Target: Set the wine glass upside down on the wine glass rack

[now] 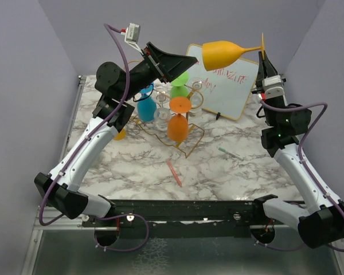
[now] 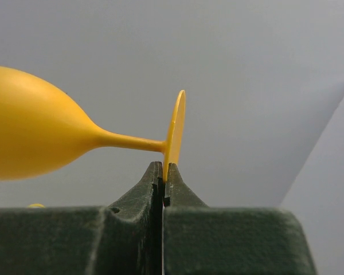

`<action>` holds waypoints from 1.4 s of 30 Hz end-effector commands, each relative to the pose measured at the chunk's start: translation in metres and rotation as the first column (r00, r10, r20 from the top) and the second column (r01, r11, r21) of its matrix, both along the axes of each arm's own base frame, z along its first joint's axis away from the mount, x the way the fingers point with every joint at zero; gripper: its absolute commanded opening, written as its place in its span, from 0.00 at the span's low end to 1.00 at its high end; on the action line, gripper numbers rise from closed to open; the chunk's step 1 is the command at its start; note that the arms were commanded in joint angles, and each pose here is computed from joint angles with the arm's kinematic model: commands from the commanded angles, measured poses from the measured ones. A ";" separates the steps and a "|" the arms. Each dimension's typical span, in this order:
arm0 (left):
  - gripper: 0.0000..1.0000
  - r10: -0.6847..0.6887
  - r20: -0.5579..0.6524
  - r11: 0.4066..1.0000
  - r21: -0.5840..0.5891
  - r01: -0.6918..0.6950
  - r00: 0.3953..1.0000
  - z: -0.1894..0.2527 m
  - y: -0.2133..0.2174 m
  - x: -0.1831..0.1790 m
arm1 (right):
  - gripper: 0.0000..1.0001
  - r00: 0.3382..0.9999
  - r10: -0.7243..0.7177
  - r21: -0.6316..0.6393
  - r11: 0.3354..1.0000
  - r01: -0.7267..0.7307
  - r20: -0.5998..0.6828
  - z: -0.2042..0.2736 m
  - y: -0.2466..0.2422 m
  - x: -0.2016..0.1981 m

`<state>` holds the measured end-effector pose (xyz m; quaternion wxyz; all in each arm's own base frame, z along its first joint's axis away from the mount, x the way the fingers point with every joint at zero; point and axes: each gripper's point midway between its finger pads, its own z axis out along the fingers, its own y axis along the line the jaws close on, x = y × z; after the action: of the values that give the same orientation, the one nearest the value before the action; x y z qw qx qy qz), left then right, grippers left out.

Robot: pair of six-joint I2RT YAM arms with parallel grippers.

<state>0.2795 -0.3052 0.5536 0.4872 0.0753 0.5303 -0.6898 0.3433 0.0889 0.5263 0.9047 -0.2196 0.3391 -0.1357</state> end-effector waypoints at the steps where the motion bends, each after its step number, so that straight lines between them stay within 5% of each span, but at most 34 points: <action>1: 0.81 0.026 0.006 0.998 0.054 -0.027 1.000 0.004 -0.007 0.013 | 0.01 0.988 -0.129 -0.101 0.985 0.138 0.087 0.020 -0.010 -0.008; 16: 0.83 -0.031 0.088 0.992 0.123 0.020 0.996 0.039 -0.085 0.029 | 0.01 0.984 0.017 -0.353 0.935 0.047 0.178 0.016 0.033 -0.020; 21: 0.81 0.070 0.079 0.985 0.155 -0.082 0.994 0.038 -0.098 0.040 | 0.01 0.977 0.044 -0.396 0.917 0.043 0.207 0.018 0.041 -0.024; 35: 0.46 0.106 0.031 0.974 0.200 -0.110 0.994 0.022 -0.113 0.043 | 0.01 0.959 0.012 -0.511 0.848 0.140 0.282 0.023 0.047 -0.023; 42: 0.42 0.083 0.021 0.974 0.209 -0.086 0.996 0.017 -0.119 0.041 | 0.01 0.944 -0.027 -0.584 0.780 0.225 0.328 0.024 0.048 -0.020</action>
<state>0.3200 -0.4200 0.5732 0.5099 0.1072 0.5954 -0.6116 0.3273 0.1349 0.5392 0.8316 -0.4364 0.1794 -0.2929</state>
